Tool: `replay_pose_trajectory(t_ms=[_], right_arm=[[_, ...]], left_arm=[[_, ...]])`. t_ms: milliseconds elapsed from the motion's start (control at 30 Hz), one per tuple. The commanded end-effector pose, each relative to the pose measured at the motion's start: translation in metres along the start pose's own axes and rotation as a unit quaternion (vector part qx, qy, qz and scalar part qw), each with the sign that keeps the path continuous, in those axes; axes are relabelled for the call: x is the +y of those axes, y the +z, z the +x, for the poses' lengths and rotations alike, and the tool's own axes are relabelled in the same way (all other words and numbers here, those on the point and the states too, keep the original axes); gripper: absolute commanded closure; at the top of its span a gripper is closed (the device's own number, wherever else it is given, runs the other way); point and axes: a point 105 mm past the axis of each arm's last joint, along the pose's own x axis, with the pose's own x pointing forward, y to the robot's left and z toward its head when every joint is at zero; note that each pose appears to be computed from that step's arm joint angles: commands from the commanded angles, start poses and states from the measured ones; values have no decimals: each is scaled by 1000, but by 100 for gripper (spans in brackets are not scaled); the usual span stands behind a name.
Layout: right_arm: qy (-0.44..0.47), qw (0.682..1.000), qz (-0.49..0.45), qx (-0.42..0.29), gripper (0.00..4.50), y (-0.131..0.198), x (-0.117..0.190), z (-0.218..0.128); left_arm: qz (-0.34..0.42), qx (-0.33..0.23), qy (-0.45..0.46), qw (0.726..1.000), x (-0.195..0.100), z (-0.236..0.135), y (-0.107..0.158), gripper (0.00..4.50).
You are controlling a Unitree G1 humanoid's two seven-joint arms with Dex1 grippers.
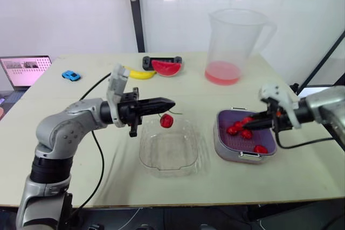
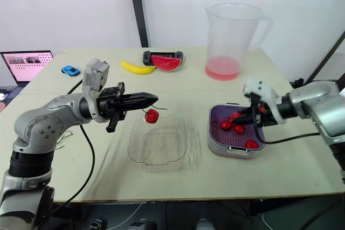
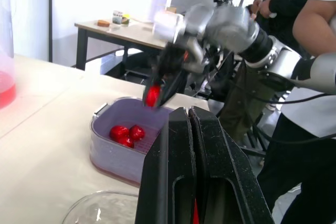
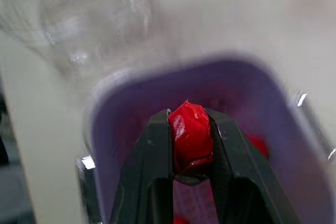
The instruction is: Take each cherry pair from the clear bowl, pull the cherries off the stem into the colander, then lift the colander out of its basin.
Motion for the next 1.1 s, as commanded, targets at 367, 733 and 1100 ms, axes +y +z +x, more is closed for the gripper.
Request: replay_pose_trajectory(t_ms=[367,733,1100], right_arm=[[-26,998,-42,27,6,4,-9,-20],[-106,952,-64,-281,6,90,-14,-89],[83,944,-7,-320,6,124,60,20]], left_arm=[[14,-9,19,1000,0,-9,2,450],[20,-15,23,999,9,-11,7,450],[8,-23,-12,1000,5,4,10,450]])
